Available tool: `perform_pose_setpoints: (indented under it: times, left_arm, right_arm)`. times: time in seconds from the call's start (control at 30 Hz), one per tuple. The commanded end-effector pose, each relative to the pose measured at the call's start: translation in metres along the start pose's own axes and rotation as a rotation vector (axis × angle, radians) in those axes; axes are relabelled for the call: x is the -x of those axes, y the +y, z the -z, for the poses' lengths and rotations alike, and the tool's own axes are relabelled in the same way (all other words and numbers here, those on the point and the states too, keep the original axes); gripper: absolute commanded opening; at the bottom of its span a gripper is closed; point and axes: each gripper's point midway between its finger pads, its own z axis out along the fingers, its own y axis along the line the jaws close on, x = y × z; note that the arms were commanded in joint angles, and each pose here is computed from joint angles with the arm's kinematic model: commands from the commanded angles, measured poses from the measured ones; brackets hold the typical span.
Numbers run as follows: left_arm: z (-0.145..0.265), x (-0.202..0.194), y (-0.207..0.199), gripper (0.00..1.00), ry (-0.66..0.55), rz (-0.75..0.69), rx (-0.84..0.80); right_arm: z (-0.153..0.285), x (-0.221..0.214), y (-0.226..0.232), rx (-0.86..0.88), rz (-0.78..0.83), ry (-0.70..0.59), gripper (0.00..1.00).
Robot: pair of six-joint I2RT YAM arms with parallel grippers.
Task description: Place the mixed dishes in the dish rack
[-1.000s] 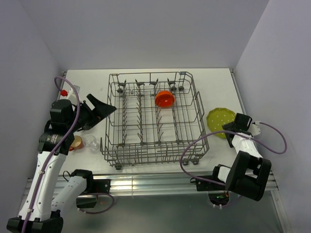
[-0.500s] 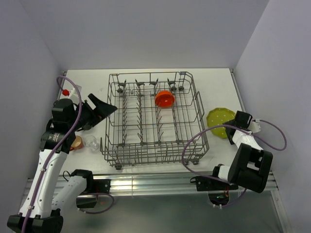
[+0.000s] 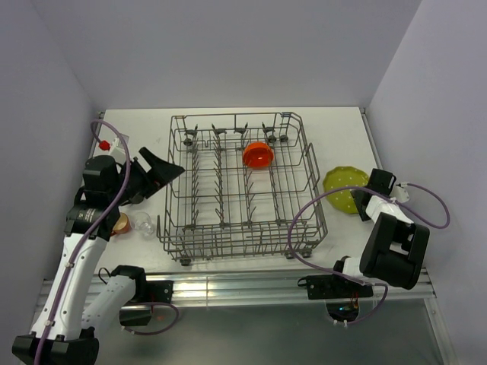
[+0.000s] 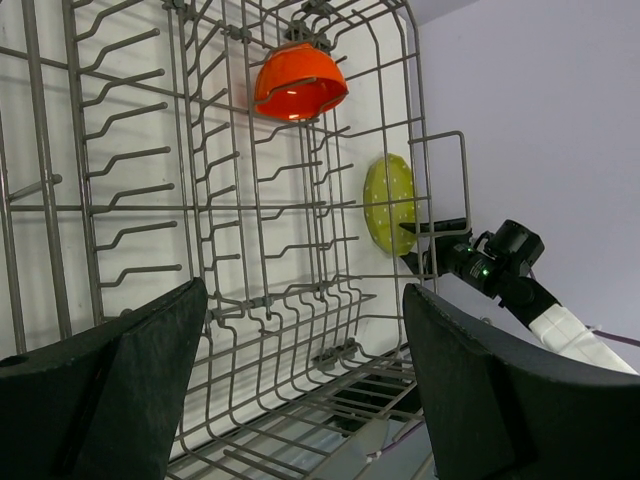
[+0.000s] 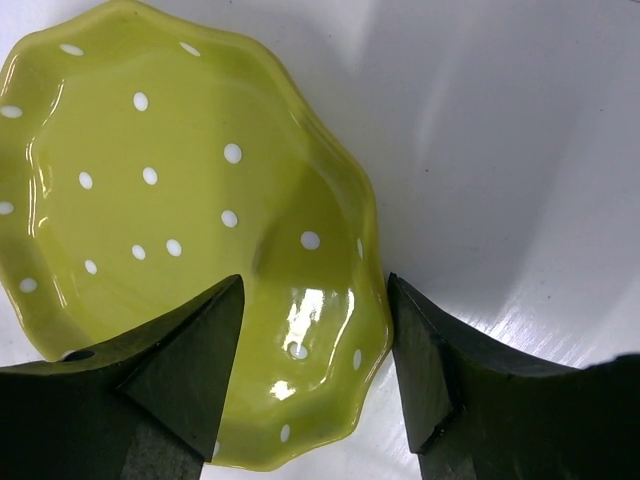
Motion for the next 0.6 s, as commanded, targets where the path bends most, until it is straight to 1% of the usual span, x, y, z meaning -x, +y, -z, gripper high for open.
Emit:
perform_pose_setpoints:
  times: [0.0, 0.07, 0.23, 0.37, 0.5, 0.53, 0.57]
  left_arm:
    - [0.0013, 0.0044, -0.0098, 0.86, -0.029, -0.029, -0.061]
    - [-0.0001, 0.0035, -0.0094, 0.86, -0.025, -0.025, -0.066]
    - [-0.0016, 0.002, -0.007, 0.86, -0.019, -0.027, -0.062]
    - [-0.001, 0.0033, -0.0085, 0.86, -0.021, -0.033, -0.063]
    - [-0.0005, 0.0038, -0.0102, 0.86, -0.021, -0.034, -0.068]
    - [-0.0006, 0.0034, -0.0098, 0.86, -0.021, -0.032, -0.068]
    - [-0.0011, 0.0025, -0.0085, 0.86, -0.02, -0.03, -0.067]
  right_arm:
    - [-0.0023, -0.0086, -0.0128, -0.064, 0.017, 0.043, 0.66]
    - [-0.0028, -0.0087, -0.0143, -0.074, 0.022, 0.045, 0.65]
    - [-0.0022, -0.0089, -0.0186, -0.095, 0.015, 0.042, 0.55]
    - [-0.002, -0.0084, -0.0206, -0.115, 0.012, 0.04, 0.53]
    - [-0.0022, -0.0082, -0.0208, -0.127, 0.017, 0.041, 0.38]
    - [-0.0024, -0.0087, -0.0219, -0.133, 0.021, 0.043, 0.38]
    - [-0.0021, -0.0081, -0.0221, -0.137, 0.022, 0.043, 0.33]
